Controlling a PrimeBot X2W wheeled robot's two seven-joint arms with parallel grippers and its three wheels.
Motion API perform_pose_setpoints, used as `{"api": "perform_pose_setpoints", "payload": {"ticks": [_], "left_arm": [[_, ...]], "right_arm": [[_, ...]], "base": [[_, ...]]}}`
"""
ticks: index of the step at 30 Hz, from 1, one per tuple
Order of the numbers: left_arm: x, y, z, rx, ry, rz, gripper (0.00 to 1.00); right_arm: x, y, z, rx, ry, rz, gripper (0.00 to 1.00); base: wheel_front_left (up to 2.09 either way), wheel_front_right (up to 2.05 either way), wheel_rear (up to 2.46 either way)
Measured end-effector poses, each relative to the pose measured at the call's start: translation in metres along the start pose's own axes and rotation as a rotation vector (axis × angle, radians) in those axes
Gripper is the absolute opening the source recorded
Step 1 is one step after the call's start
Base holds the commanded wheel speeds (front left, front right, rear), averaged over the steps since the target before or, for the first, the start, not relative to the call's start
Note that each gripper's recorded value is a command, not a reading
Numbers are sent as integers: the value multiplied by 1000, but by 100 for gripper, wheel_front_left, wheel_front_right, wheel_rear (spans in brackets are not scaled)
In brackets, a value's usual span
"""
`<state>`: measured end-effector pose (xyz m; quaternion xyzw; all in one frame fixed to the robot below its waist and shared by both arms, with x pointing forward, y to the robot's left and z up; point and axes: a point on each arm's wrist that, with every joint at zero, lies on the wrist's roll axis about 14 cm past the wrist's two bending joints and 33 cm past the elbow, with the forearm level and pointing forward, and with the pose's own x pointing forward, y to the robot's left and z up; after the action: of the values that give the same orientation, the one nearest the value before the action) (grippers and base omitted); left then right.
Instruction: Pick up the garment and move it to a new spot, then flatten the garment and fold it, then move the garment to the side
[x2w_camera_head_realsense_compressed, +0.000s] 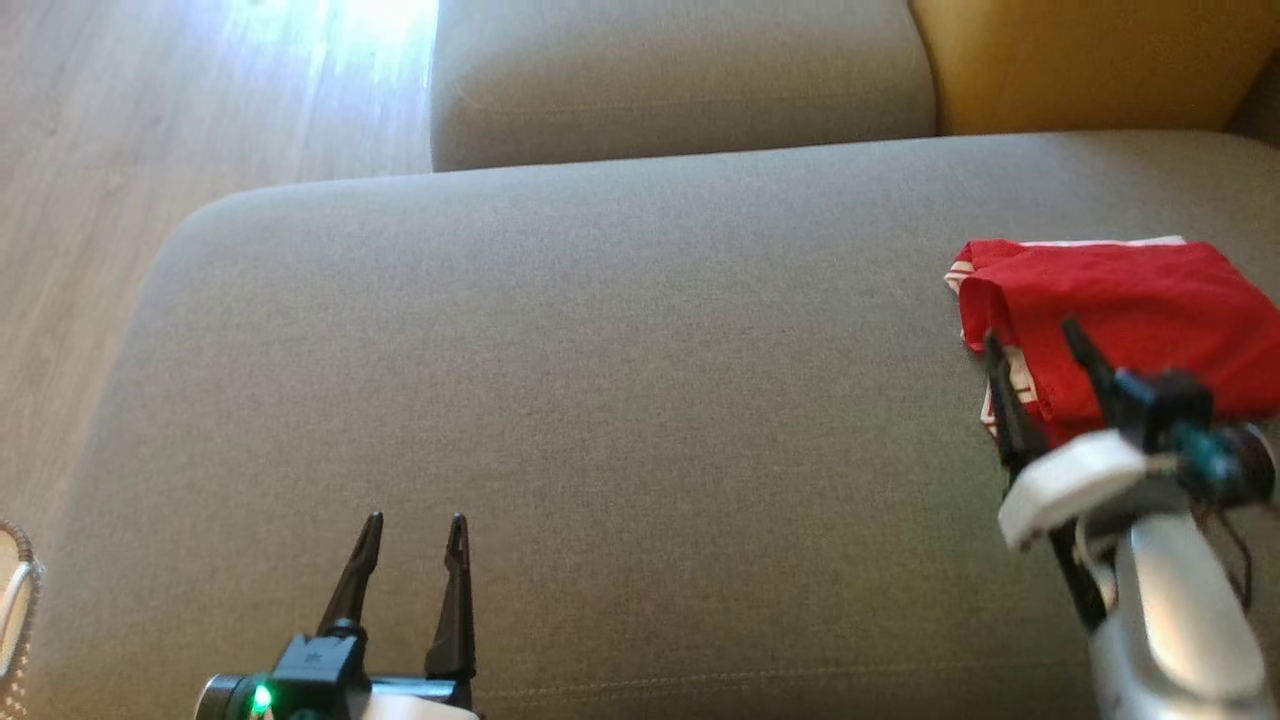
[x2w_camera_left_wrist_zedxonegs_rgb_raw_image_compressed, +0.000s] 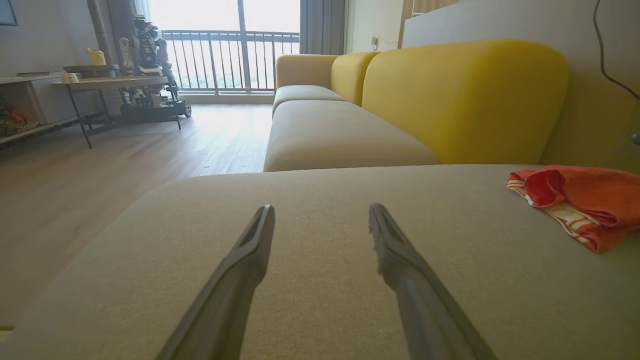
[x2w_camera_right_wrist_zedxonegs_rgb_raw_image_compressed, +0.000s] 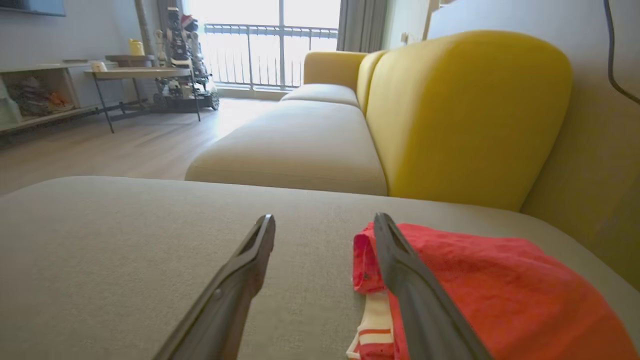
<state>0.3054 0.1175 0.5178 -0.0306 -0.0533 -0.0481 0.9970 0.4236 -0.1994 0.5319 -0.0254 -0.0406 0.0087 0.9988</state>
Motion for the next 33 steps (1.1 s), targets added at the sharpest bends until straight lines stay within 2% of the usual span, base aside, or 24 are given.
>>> {"api": "perform_pose_setpoints", "payload": {"ticks": [3, 8, 12, 17, 33], "left_arm": [[-2, 5, 7, -6, -23, 28, 100], [-8, 13, 14, -30, -46, 64, 100], [-16, 20, 17, -29, -55, 92, 100], [-29, 21, 17, 24, -59, 99, 100], [-42, 21, 8, 52, -33, 97, 100]], "right_arm": [[-24, 11, 14, 0, -74, 29, 100], [-60, 34, 38, 107, -174, 91, 100], [-82, 46, 32, 118, -157, 123, 100], [-116, 43, 0, 144, -55, 104, 100], [-121, 38, -3, 149, -49, 87, 100]], "base": [[0, 0, 0], [0, 0, 0], [0, 0, 0], [0, 0, 0], [0, 0, 0]]}}
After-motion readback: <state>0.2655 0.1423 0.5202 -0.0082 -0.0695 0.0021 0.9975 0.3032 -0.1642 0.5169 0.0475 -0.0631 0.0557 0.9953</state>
